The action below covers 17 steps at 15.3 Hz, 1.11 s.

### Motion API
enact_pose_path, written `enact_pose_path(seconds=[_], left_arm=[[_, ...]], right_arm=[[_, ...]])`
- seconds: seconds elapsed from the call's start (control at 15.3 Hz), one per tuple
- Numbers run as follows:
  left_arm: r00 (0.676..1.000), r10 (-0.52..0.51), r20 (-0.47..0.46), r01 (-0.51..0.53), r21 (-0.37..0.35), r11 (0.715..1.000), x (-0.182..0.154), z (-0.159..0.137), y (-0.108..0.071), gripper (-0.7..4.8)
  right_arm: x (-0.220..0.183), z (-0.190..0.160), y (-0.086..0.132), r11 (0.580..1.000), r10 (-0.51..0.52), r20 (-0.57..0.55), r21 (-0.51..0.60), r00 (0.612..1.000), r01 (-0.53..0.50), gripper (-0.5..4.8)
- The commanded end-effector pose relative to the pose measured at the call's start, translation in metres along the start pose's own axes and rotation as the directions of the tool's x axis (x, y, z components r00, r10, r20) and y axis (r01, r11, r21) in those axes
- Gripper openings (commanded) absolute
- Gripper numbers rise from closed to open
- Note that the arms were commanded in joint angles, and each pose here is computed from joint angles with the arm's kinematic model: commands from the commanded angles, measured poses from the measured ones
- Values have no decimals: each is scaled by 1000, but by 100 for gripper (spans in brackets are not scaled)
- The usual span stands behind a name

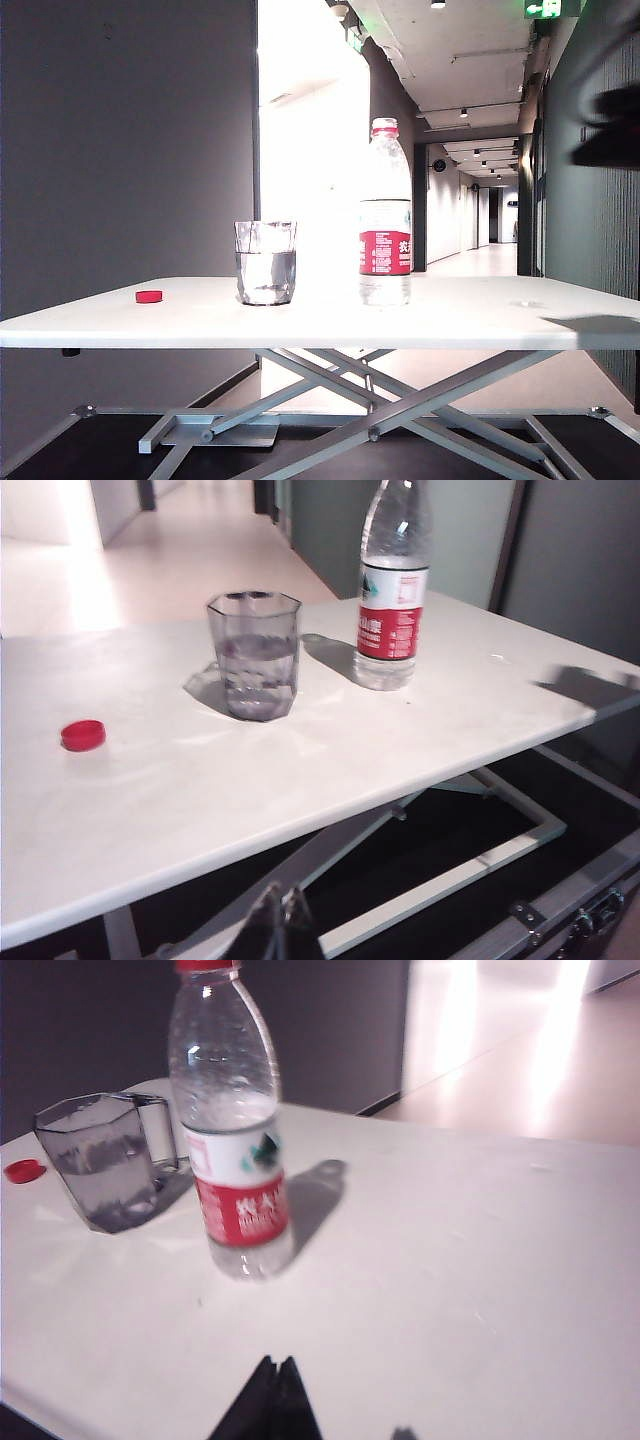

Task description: Pick up the mineral water bottle on the table and pour water into the mug until it's half full.

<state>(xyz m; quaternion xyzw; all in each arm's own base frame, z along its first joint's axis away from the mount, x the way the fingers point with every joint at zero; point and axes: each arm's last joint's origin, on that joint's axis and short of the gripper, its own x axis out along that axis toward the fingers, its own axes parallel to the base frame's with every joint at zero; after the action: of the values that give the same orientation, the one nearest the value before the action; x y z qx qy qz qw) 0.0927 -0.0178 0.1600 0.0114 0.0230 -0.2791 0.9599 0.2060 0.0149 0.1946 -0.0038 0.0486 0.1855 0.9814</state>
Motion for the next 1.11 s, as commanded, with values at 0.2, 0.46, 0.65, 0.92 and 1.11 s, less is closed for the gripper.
enact_pose_path(seconds=[0.2, 0.46, 0.65, 0.92, 1.11], left_arm=[[997, 42, 68, -47, 74, 996, 0, 8, 1, -5], [990, 82, 116, -96, 117, 989, -1, 13, 2, -5], [977, 178, 118, -191, 106, 976, -1, 13, 5, -5], [971, 208, 118, -225, 151, 963, -1, 13, 6, -5], [962, 245, 120, -261, 141, 955, -2, 13, 7, -5]], right_arm=[[-49, -20, 17, 998, -63, 65, -22, 996, 65, -6], [-73, -26, 23, 988, -143, 132, -34, 981, 149, -6], [-82, -24, 24, 974, -209, 157, -59, 965, 220, -6], [-96, -25, 26, 944, -304, 188, -71, 934, 321, -6], [-104, -32, 28, 931, -346, 181, -59, 921, 361, -6]])
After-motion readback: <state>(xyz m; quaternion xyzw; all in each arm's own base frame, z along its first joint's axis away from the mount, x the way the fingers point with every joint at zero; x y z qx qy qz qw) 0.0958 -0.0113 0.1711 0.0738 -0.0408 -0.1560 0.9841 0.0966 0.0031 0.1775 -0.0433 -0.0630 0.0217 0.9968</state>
